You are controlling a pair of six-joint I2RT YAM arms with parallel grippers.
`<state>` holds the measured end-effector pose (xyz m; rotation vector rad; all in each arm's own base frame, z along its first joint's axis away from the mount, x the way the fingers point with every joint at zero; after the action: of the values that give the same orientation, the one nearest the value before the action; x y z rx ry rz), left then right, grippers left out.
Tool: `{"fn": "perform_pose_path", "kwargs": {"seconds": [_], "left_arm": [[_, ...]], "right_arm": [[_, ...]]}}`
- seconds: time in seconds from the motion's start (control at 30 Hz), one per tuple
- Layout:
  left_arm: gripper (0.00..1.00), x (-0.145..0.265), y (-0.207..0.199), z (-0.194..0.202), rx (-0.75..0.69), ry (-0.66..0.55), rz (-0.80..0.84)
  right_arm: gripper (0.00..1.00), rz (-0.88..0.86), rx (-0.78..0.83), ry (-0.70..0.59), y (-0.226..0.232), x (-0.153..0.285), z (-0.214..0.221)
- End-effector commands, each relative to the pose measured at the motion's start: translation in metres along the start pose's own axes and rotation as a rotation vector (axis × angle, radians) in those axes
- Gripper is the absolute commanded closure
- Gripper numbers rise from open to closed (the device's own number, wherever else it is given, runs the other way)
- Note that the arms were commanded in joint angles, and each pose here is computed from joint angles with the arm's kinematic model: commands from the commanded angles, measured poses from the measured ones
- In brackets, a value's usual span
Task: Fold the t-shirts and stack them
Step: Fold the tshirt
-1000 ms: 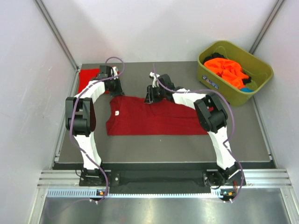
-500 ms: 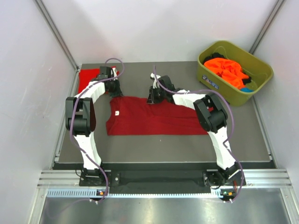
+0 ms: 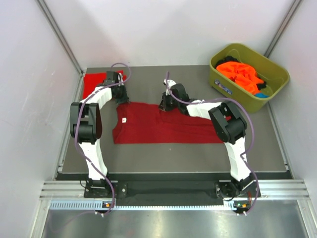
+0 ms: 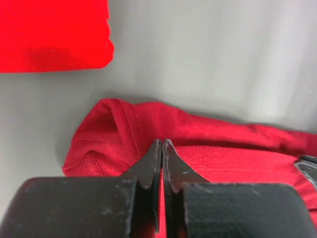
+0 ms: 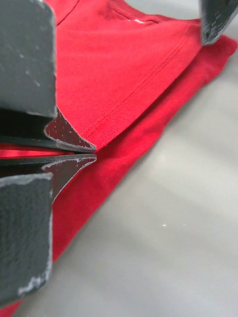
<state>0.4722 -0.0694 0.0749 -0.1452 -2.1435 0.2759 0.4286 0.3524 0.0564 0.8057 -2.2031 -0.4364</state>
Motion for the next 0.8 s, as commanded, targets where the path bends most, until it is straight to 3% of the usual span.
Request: {"fn": "perform_pose_path", "kwargs": {"seconds": [0.0, 0.27, 0.33, 0.47, 0.6, 0.77], "left_arm": [[0.96, -0.009, 0.012, -0.007, 0.023, -0.039, -0.038], [0.73, -0.002, 0.010, -0.026, 0.035, -0.072, -0.053], [0.68, 0.009, 0.013, -0.036, 0.042, -0.086, -0.100], [0.62, 0.040, 0.022, -0.044, 0.056, -0.099, -0.204], [0.53, 0.058, 0.030, -0.021, 0.057, -0.059, -0.253], [0.52, 0.059, 0.038, 0.021, 0.125, 0.028, -0.254]], "right_arm": [[0.99, -0.035, 0.048, -0.129, 0.023, 0.006, -0.037], [0.83, -0.016, 0.046, -0.145, 0.025, 0.012, -0.046], [0.71, 0.006, 0.041, -0.149, 0.025, 0.018, -0.050], [0.58, 0.054, 0.045, -0.176, 0.030, 0.049, -0.067], [0.52, 0.121, 0.038, -0.144, 0.018, 0.077, -0.063], [0.45, 0.126, 0.099, -0.019, 0.008, 0.095, -0.042]]}}
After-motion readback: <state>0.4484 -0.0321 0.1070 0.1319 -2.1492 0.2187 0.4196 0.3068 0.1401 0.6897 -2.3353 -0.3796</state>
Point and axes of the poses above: each gripper's point midway between its finger pads, its own x axis back along the fingers, its own y axis along the line the jaws close on, z = x × y, the point moved 2 cm from there along x, back along the fingers, and after that the axes turned 8 degrees about -x, right-handed, at the moved point
